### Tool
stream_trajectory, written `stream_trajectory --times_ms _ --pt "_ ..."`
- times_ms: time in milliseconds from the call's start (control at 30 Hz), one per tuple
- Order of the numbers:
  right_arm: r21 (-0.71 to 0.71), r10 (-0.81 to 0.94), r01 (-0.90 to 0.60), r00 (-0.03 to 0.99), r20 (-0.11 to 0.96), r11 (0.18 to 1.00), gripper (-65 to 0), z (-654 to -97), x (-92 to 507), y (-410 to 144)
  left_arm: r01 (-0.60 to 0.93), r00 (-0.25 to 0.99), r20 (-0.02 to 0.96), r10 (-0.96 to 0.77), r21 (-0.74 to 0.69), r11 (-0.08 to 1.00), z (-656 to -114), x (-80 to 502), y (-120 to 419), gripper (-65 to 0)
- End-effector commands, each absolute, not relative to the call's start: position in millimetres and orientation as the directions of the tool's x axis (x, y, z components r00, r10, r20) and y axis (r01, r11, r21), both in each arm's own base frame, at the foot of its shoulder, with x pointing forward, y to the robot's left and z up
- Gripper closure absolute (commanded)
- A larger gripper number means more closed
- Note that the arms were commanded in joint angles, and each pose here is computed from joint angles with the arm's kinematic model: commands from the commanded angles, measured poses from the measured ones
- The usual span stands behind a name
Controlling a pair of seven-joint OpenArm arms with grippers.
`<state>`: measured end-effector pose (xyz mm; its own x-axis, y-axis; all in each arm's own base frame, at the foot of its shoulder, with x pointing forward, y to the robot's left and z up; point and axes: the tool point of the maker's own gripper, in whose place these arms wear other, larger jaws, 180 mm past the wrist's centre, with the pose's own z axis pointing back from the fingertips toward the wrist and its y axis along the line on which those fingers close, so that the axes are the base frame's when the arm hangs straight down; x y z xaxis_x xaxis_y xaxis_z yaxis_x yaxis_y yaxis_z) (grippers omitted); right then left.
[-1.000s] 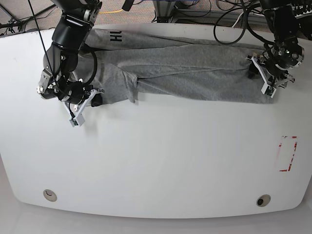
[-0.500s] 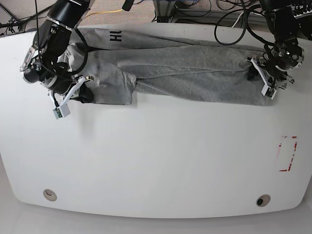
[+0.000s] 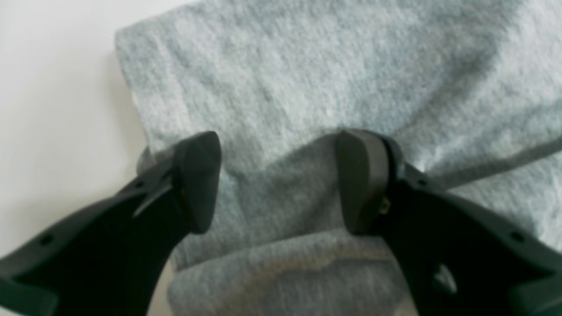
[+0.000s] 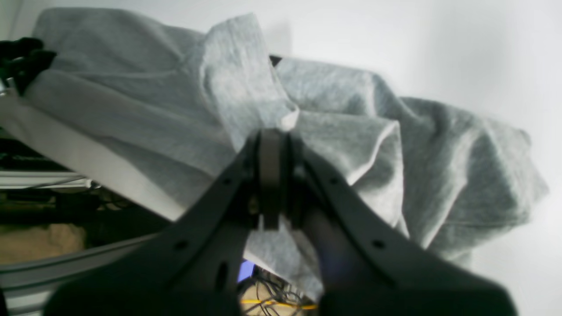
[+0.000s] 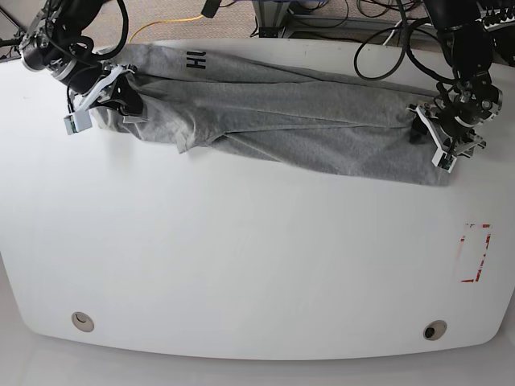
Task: Fold the T-shirt properly
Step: 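Grasp the folded strip's ends with both grippers and pull it straight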
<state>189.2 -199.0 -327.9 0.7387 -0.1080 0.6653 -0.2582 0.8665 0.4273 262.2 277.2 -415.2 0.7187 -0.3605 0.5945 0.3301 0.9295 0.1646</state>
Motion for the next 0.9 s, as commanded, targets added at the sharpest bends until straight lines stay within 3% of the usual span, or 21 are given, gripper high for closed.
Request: stream_trajectory --times_ms 0,533,633,700,867 --pt "0.431 -0.119 -0.269 0.718 0.686 0.861 0.0 -318.4 181.8 -200.8 0.336 0.781 0.486 -0.392 0.201 0.920 -432.9 243.7 292.9 -38.3" --pt "0.376 -0.110 -0.163 0.787 0.607 0.912 -1.1 -328.7 138.5 -241.0 0.334 0.785 0.483 -0.387 0.195 0.922 -435.2 243.1 293.5 -38.3" --pt "0.335 -0.092 -0.148 0.790 0.606 0.930 -8.6 -326.6 137.3 -254.6 0.334 0.785 0.485 -0.386 0.194 0.922 -435.1 243.7 293.4 -38.3" --pt "0.304 -0.087 -0.127 0.793 0.602 0.944 -17.1 -326.0 135.4 -264.6 0.334 0.782 0.488 -0.388 0.197 0.922 -433.8 244.6 293.3 -38.3" --pt "0.296 -0.090 -0.119 0.790 0.607 0.948 -44.5 -324.4 134.9 -267.2 0.333 0.779 0.492 -0.388 0.199 0.922 -432.3 247.2 293.3 -38.3"
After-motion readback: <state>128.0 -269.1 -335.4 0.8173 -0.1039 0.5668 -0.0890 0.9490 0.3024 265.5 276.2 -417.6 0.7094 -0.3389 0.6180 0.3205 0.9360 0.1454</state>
